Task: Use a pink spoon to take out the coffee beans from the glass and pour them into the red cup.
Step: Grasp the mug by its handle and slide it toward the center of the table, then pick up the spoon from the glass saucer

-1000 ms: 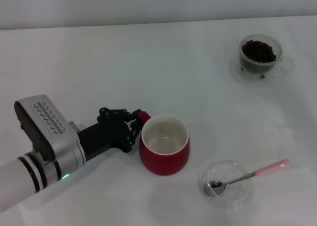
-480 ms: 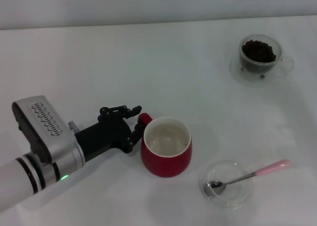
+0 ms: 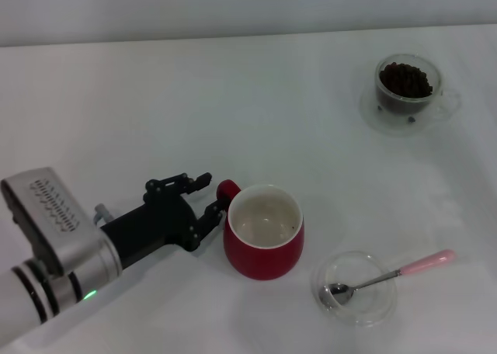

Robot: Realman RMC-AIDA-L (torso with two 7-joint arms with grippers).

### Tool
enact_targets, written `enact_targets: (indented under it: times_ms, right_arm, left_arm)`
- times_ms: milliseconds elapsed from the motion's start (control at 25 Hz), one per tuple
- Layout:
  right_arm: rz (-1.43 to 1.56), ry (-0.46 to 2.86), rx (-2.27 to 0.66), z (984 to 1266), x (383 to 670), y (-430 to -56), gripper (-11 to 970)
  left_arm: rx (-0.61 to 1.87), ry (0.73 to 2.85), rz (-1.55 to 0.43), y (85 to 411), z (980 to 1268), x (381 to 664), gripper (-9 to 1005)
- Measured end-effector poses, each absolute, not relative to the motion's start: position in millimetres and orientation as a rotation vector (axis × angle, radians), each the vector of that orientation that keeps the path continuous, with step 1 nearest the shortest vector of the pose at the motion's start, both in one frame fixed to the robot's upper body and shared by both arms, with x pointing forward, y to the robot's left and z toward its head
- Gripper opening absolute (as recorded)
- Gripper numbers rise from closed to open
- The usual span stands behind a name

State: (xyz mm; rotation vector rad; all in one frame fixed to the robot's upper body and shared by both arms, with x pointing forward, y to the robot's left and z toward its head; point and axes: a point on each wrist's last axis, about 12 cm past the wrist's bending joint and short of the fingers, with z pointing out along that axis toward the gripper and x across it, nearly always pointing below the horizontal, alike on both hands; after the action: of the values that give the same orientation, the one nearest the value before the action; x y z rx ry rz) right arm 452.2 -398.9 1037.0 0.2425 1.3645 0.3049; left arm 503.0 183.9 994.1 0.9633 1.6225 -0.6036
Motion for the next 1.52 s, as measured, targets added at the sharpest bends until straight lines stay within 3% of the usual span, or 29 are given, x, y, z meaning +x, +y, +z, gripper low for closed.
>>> enact_targets:
  times_ms: [520,800,1520]
  right_arm:
    - [0.306,1.388,0.239,1034,451,-399,809]
    - [0.322,1.448,0.245,1027,440,-402,808]
    - [0.623,1.598,0.487,1002,346,-406,793]
  left_arm:
    - [0.845,1.597,-0.639,215,986,463,407]
    - [0.655,1.570,-0.553,254,988,442,409]
    - [0.282,1.488,-0.324,305,1003,434,406]
